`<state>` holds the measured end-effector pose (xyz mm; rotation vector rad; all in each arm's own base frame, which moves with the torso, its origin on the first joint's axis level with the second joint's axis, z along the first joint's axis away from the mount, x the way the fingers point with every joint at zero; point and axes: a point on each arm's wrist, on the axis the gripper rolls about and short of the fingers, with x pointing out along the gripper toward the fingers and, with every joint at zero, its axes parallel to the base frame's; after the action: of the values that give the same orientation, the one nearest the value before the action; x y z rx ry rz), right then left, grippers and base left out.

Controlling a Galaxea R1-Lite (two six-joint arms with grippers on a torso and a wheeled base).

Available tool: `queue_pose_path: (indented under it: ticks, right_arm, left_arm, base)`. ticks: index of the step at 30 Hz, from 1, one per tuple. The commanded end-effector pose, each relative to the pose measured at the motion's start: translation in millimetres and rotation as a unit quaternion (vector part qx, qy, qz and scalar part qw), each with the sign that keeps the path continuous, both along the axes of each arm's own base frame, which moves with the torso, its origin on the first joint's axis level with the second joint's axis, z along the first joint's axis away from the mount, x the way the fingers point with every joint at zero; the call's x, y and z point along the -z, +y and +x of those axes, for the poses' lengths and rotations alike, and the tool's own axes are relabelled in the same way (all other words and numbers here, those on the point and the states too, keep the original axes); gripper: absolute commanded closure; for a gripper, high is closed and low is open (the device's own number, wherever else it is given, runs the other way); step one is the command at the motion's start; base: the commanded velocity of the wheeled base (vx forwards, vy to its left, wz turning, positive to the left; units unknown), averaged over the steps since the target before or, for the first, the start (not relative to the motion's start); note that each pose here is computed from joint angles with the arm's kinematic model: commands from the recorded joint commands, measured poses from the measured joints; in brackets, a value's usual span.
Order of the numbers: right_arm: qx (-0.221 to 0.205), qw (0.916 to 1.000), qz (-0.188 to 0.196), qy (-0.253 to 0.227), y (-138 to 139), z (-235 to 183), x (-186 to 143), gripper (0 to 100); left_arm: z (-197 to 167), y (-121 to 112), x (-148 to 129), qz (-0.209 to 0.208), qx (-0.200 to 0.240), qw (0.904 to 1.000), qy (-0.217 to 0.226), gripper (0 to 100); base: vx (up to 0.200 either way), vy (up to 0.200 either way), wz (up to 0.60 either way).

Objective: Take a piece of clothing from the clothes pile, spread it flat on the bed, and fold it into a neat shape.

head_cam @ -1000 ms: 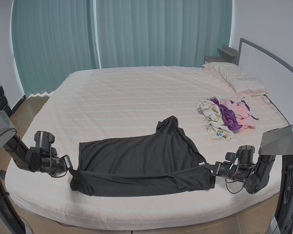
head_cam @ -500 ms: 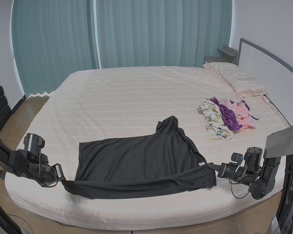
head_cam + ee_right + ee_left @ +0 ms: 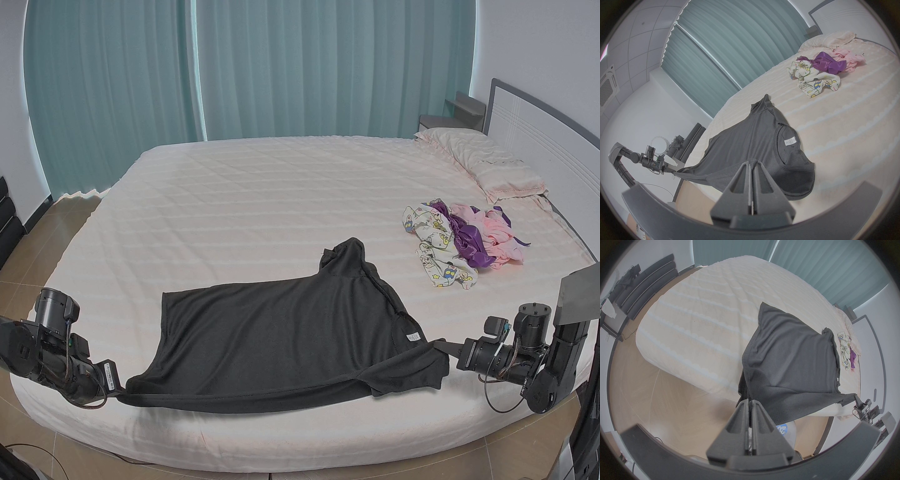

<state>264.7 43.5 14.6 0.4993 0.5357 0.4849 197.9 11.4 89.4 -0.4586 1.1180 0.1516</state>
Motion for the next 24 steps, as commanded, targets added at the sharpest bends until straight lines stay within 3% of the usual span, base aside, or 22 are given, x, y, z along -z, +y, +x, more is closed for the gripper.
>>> queue_pose_path:
  ticks: [1, 24]
  right_arm:
    - [0.000, 1.0000, 0.000, -0.006, -0.5, -2.4, -3.1, 100]
    - [0.003, 0.9997, 0.003, -0.022, 4.0, 34.6, 10.1, 100]
  left_arm:
    - [-0.9, 0.0, 3.4, -0.001, -0.001, 1.0000, 0.010, 100]
    - [73.3, 14.3, 33.7, -0.008, -0.027, 0.9986, 0.044, 100]
  base:
    - [0.000, 0.000, 0.00]
    - [0.000, 0.000, 0.00]
